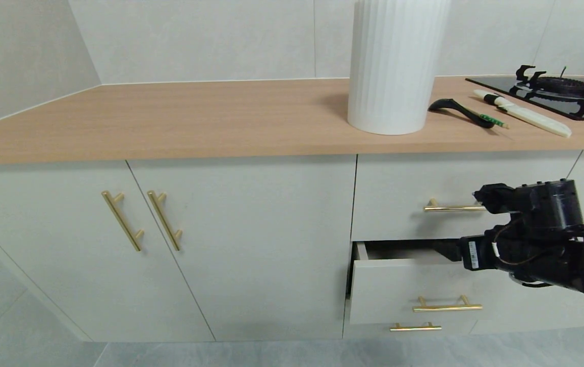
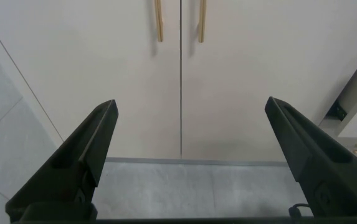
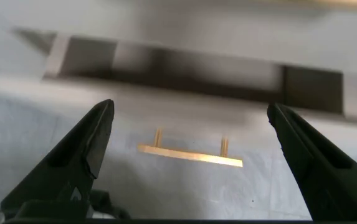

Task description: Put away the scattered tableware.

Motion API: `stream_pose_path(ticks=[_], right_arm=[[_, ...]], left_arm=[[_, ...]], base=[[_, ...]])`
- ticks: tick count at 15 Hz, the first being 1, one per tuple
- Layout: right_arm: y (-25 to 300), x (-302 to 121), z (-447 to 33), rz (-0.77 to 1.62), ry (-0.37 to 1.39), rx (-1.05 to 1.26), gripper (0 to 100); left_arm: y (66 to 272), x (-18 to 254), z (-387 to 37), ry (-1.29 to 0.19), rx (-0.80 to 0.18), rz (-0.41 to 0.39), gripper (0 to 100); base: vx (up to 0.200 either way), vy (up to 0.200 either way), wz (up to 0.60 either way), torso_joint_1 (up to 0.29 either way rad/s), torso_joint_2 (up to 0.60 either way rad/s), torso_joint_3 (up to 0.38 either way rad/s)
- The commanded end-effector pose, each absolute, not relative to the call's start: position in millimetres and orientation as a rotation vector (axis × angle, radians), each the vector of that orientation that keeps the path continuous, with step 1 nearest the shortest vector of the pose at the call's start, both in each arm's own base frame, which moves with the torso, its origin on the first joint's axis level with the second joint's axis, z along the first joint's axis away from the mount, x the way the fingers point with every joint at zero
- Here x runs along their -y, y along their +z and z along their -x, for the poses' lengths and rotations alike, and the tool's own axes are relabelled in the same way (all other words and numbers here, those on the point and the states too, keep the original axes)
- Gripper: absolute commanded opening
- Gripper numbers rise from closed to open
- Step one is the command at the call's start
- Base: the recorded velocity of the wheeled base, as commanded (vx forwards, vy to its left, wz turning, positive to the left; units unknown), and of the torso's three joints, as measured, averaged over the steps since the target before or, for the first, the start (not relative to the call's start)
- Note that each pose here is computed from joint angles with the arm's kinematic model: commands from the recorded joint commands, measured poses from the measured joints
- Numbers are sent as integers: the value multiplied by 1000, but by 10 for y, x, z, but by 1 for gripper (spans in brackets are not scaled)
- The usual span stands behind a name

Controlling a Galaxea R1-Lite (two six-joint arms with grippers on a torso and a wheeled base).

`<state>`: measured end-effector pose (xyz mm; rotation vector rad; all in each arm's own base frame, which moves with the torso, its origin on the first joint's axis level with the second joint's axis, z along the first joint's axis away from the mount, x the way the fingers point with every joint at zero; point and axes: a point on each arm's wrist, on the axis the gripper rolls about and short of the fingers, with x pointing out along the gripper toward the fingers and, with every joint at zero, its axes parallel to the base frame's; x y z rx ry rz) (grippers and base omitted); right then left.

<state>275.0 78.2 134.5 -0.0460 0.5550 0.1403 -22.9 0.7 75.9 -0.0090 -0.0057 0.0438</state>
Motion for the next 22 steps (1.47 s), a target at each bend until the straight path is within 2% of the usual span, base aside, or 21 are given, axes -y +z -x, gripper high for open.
stream_pose_path(ticks=[1, 7, 10, 13, 22], right_arm=[[1066, -833, -3004, 39, 109, -580, 100], [755, -889, -3189, 26, 51, -574, 100], [714, -896, -3195, 32, 50, -581, 100], [749, -879, -3139, 38, 52, -589, 100], [1222, -835, -2677, 103, 120, -782, 100]], left_arm=[[760, -7, 228, 44, 5, 9, 100], [760, -7, 228, 44, 5, 9, 100], [760, -7, 228, 44, 5, 9, 100], [760, -7, 228, 44, 5, 9, 100], [760, -7, 228, 44, 5, 9, 100]], base=[[0, 0, 0, 0, 0, 0], [0, 0, 0, 0, 0, 0], [0, 0, 0, 0, 0, 0], [0, 0, 0, 0, 0, 0], [0, 0, 0, 0, 0, 0]])
